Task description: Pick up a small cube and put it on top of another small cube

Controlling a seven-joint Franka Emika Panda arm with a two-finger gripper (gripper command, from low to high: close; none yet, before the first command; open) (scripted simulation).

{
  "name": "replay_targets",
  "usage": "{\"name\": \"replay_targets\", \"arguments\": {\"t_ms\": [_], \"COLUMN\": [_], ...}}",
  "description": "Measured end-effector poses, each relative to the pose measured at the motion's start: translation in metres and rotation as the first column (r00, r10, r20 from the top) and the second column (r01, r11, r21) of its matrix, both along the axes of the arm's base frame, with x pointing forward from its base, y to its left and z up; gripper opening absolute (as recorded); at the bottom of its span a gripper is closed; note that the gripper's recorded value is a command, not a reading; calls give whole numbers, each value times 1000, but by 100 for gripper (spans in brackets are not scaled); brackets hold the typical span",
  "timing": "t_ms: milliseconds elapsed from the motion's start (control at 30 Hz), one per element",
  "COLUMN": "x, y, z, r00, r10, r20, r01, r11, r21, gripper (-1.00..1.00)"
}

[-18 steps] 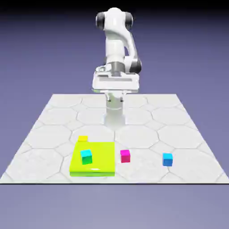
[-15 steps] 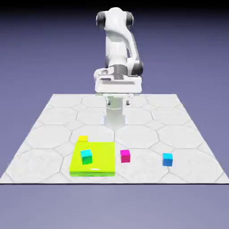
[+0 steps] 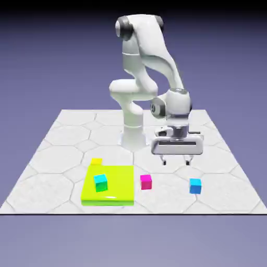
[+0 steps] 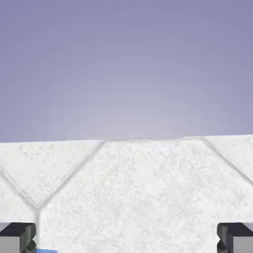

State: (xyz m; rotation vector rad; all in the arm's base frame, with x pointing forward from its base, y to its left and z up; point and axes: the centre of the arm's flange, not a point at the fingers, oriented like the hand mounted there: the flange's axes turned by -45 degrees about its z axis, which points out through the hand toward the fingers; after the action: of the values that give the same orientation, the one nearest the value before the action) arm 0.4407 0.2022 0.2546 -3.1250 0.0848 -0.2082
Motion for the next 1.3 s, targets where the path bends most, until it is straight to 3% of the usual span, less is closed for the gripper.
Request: {"name": "replay_targets", "arguments": {"t_ms": [233, 400, 433, 500, 667, 867, 1033, 1100, 1133, 1233, 1267, 1300], "x": [-25, -27, -28, -28, -22, 51, 27, 15, 24, 22, 22, 21], "y": [72, 73, 73, 73, 67, -150, -340, -373, -346, -346, -345, -345], "z": [-62, -119, -132, -132, -61, -14, 40, 46, 30, -20, -23, -23], "r00": [979, 979, 979, 979, 978, 826, 535, 472, 521, 517, 517, 517], "r10": [-59, -60, -59, -59, -73, -532, -822, -859, -831, -833, -833, -833], "r20": [-198, -197, -198, -197, -197, -187, -195, -198, -198, -197, -198, -198], "r01": [60, 61, 60, 60, 73, 532, 837, 876, 847, 850, 850, 850], "r11": [998, 998, 998, 998, 997, 845, 547, 482, 531, 527, 528, 528], "r21": [-1, 0, -1, -1, -4, -56, -10, 0, 0, 0, 0, -1], "gripper": [0, 0, -100, -100, -100, -100, -100, -100, -100, -100, 100, 100]}}
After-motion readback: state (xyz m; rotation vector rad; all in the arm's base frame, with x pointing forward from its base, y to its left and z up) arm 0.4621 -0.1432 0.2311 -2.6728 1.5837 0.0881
